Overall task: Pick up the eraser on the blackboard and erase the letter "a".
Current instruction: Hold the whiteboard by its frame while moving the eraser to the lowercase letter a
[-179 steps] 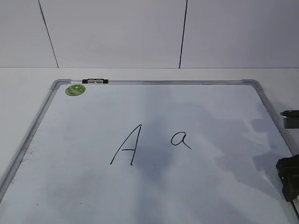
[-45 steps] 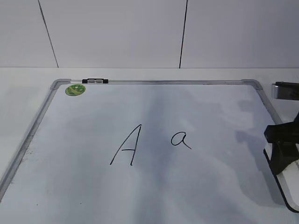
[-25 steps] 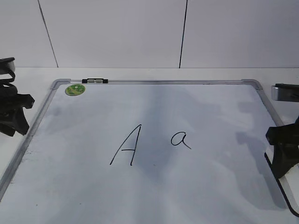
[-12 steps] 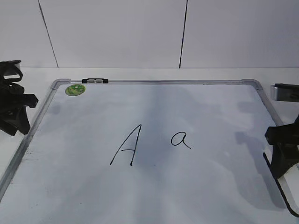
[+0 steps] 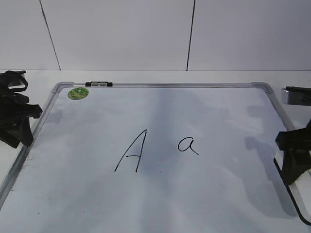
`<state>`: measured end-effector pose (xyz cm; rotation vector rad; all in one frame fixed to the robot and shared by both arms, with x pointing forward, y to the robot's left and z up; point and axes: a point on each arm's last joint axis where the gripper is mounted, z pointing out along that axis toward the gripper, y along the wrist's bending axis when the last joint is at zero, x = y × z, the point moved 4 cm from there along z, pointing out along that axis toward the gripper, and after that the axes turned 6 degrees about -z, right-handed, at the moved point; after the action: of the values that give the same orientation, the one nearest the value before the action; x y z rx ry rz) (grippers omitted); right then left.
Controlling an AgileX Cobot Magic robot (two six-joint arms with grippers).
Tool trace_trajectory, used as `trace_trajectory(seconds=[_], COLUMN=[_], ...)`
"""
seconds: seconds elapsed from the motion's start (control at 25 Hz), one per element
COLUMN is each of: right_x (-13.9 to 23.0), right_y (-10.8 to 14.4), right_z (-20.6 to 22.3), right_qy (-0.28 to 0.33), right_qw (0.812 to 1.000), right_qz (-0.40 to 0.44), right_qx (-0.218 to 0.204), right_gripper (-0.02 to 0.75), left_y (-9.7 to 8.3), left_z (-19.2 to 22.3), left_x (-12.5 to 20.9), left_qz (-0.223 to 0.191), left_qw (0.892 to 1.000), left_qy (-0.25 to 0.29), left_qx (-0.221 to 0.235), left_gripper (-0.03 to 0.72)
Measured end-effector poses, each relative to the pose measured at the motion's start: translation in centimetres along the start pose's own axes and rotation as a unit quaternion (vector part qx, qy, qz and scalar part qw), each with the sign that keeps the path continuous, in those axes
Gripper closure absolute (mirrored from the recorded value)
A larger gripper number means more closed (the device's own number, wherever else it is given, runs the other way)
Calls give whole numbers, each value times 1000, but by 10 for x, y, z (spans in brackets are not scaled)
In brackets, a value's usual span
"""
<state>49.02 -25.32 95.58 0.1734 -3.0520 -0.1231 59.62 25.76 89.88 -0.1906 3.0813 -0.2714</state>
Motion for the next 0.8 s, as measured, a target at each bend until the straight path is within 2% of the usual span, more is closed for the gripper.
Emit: trace_trajectory(seconds=[0.8], right_x=[0], right_y=[0], right_z=[0], right_qy=[0], right_qw=[1000], right_qz=[-1], right_qx=[0], right_gripper=[174], left_y=[2], left_z=[13], left_x=[-1], left_qz=[-3], left_qw=[1000], left_qy=[23], left_qx=[-3], left_gripper=[456])
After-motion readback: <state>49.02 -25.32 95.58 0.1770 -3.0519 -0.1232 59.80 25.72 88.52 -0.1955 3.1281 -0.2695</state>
